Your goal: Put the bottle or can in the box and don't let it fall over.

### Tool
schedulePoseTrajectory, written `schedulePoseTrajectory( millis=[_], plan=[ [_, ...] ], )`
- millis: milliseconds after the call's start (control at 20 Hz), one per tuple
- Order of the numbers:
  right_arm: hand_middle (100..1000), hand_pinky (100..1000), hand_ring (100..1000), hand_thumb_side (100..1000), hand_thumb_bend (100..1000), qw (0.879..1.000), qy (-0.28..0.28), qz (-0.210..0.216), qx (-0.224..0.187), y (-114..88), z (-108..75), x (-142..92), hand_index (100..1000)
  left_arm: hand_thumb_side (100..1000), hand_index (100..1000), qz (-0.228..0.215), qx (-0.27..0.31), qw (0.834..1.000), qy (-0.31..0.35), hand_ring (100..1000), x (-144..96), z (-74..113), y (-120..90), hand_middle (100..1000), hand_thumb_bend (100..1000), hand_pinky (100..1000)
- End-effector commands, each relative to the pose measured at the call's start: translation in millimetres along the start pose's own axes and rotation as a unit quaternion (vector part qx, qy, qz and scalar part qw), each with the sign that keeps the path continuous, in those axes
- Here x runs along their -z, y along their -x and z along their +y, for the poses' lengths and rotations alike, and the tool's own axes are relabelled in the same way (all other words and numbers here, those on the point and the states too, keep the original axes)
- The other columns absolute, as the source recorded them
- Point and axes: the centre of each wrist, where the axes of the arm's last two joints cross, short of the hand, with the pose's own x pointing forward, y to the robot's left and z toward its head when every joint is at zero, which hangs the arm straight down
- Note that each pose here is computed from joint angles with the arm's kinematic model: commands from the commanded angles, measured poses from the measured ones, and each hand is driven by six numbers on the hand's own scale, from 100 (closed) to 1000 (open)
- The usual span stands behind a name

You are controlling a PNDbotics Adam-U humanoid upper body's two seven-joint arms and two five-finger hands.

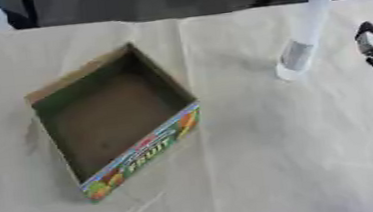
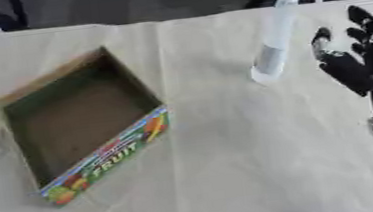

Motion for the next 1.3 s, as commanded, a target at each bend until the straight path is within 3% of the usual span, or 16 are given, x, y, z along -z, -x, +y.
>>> schedulePoseTrajectory(
  millis=[50,650,1300],
  plan=[
    [1000,1000,1000,456,100,1.000,-0.010,-0.014,-0.006,-13.4,-6.5,2.1,1000,312,797,-0.020,0.010,1.000,0.006,687,7.4,3.1,-10.4,760,605,1000],
    [1000,1000,1000,457,100,0.999,-0.038,-0.009,0.017,-27.3,-5.8,13.9,1000,317,796,-0.020,0.008,1.000,0.008,687,7.8,1.3,-10.5,760,597,1000],
    [1000,1000,1000,472,100,0.998,-0.053,-0.005,0.044,-28.3,-3.2,26.3,1000,318,796,-0.022,0.003,1.000,0.007,686,8.8,-1.1,-11.3,759,595,1000]
  ],
)
